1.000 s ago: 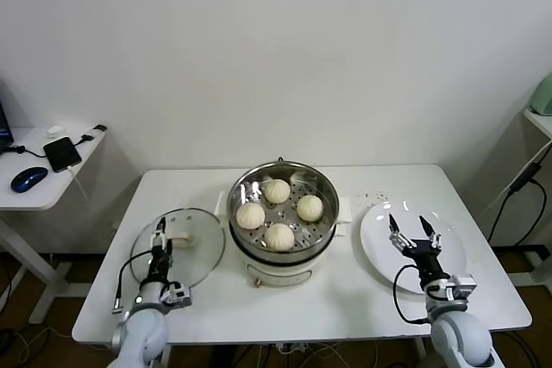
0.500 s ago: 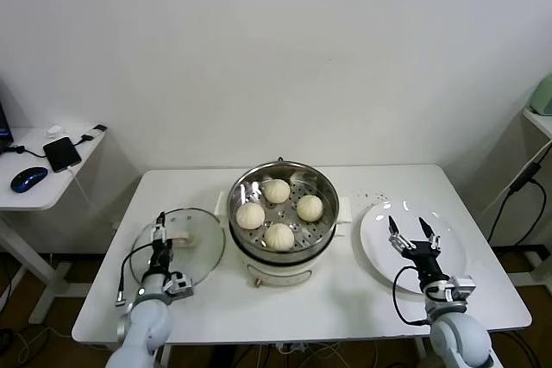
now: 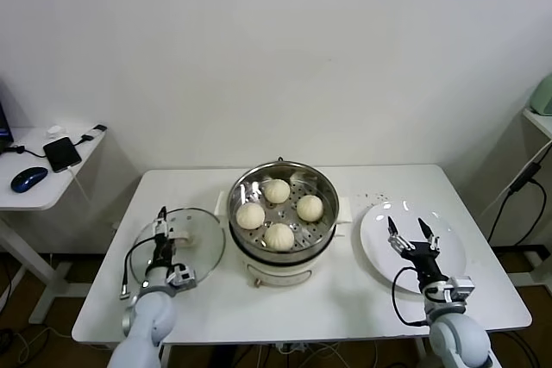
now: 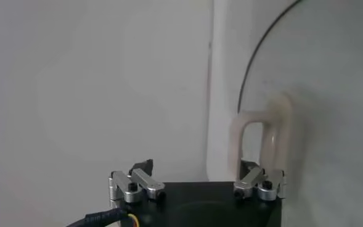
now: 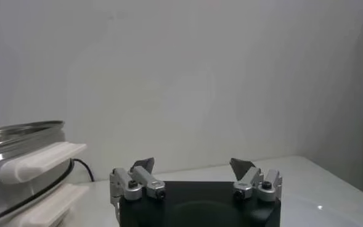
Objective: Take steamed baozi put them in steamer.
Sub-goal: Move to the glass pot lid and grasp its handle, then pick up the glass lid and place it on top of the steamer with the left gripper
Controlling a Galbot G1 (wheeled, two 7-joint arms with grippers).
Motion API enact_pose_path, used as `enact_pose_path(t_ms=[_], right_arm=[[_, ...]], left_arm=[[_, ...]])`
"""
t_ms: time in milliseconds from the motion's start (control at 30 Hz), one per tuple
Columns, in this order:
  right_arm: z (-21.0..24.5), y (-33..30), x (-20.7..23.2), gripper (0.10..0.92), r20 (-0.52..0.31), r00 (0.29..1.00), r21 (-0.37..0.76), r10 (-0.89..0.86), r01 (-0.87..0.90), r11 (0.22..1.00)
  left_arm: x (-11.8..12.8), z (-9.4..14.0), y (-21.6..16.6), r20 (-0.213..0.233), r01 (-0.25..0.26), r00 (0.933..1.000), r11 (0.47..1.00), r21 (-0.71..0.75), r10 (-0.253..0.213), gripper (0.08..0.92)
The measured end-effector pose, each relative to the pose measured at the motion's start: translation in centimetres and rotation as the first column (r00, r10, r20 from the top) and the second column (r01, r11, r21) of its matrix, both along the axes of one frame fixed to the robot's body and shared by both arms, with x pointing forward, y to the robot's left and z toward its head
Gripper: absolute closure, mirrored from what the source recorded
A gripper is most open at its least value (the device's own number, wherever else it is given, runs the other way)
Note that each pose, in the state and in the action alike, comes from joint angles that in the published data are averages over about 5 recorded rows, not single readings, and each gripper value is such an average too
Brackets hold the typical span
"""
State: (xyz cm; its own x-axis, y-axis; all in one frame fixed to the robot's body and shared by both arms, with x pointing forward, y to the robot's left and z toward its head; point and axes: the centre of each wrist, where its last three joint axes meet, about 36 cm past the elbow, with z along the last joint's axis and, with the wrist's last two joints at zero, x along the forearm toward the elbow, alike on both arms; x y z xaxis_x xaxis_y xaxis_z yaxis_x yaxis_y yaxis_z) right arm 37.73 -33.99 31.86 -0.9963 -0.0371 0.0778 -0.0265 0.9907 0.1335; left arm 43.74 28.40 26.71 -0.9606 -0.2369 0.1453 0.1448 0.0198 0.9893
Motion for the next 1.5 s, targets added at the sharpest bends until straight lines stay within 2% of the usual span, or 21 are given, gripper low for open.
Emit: enact_pose_path(t_ms=[167, 267, 633, 967, 1133, 1267, 1367, 1500], right_arm=[[0.0, 0.0, 0.0, 0.200, 0.000, 1.000, 0.000, 0.000, 0.000, 1.000], [0.0, 0.0, 0.0, 0.200, 0.002, 1.000, 0.001, 0.000, 0.000, 1.000], [0.0, 0.2, 0.1, 0.200, 0.001, 1.000, -0.002, 0.002, -0.002, 1.000], [0.1, 0.5, 0.2, 0.200, 0.007, 1.000, 0.001, 0.003, -0.003, 1.000], [0.4, 0.4, 0.4, 0.200, 0.014, 1.000, 0.001, 0.000, 0.000, 1.000], [0.5, 0.3, 0.4, 0.200, 0.017, 1.000, 0.002, -0.002, 0.002, 1.000], [0.6, 0.3, 0.3, 0.200, 0.019, 1.000, 0.005, -0.005, 0.005, 1.000], [0.8, 0.2, 0.2, 0.200, 0.023, 1.000, 0.007, -0.008, 0.008, 1.000]], left_arm=[[-0.1, -0.4, 0.3, -0.005, -0.007, 1.0000, 1.000, -0.004, 0.007, 0.182], [-0.2, -0.7, 0.5, -0.011, -0.009, 0.9999, 1.000, -0.010, 0.008, 0.234], [-0.7, -1.6, 1.0, -0.038, -0.017, 0.9992, 0.999, -0.031, 0.016, 0.554], [-0.9, -1.3, 1.3, -0.040, -0.040, 0.9985, 0.998, -0.046, 0.038, 0.819], [-1.3, -0.5, 0.9, -0.028, -0.056, 0.9981, 0.997, -0.050, 0.054, 0.834], [-1.8, 0.8, 0.0, -0.001, -0.086, 0.9963, 0.995, -0.042, 0.086, 0.834], [-2.2, 2.2, -0.9, 0.024, -0.122, 0.9921, 0.992, -0.026, 0.123, 0.834], [-2.8, 4.4, -2.0, 0.055, -0.178, 0.9825, 0.984, -0.002, 0.178, 0.834]])
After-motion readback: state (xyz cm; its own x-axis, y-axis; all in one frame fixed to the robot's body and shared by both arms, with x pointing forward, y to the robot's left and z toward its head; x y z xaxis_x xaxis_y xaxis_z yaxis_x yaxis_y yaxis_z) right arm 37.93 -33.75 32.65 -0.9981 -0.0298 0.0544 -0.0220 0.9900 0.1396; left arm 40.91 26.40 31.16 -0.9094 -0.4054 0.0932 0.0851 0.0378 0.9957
